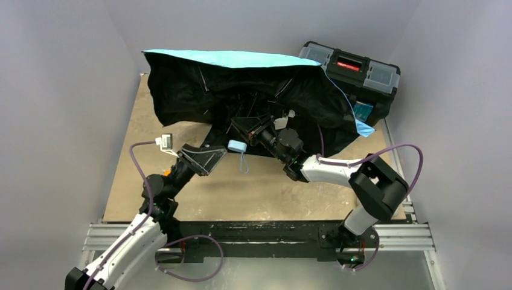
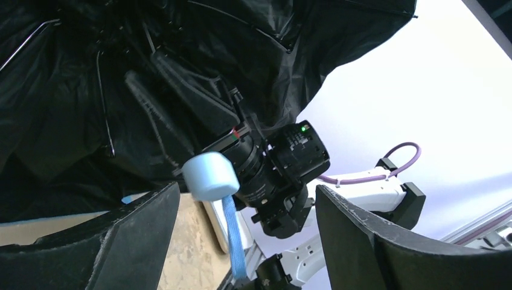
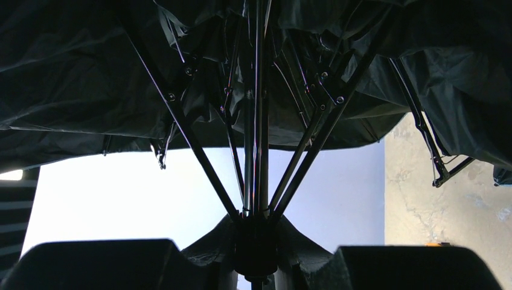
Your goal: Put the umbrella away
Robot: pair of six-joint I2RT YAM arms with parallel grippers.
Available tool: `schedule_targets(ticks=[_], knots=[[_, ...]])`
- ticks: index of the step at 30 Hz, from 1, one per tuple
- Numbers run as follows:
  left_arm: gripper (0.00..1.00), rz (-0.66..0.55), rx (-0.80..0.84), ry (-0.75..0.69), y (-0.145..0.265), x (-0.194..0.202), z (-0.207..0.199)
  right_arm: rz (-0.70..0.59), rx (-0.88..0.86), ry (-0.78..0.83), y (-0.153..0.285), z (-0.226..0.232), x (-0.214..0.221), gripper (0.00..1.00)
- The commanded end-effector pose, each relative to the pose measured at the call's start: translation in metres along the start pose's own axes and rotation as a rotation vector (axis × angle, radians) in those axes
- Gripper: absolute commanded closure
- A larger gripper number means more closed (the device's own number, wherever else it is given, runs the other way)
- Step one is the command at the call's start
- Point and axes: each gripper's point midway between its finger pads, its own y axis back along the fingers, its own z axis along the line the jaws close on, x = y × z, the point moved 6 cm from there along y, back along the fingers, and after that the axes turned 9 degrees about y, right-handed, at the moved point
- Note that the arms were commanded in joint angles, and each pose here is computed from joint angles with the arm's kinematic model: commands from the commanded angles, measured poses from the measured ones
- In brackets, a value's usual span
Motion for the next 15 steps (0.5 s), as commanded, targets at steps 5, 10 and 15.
schedule_targets(ticks=[5, 10, 15], knots=[[0.19, 0.058, -0.036, -0.081, -0.019, 0.000, 0.003, 0.009, -0.143, -0.032, -0.006, 0.027, 0.011, 1.00], [0.21, 0.074, -0.059, -0.080, -0.024, 0.001, 0.008, -0.012, -0.165, -0.027, -0.007, 0.031, 0.009, 1.00], [0.23, 0.102, -0.108, -0.085, -0.023, 0.004, 0.016, -0.022, -0.189, -0.025, -0.006, 0.032, 0.009, 1.00]])
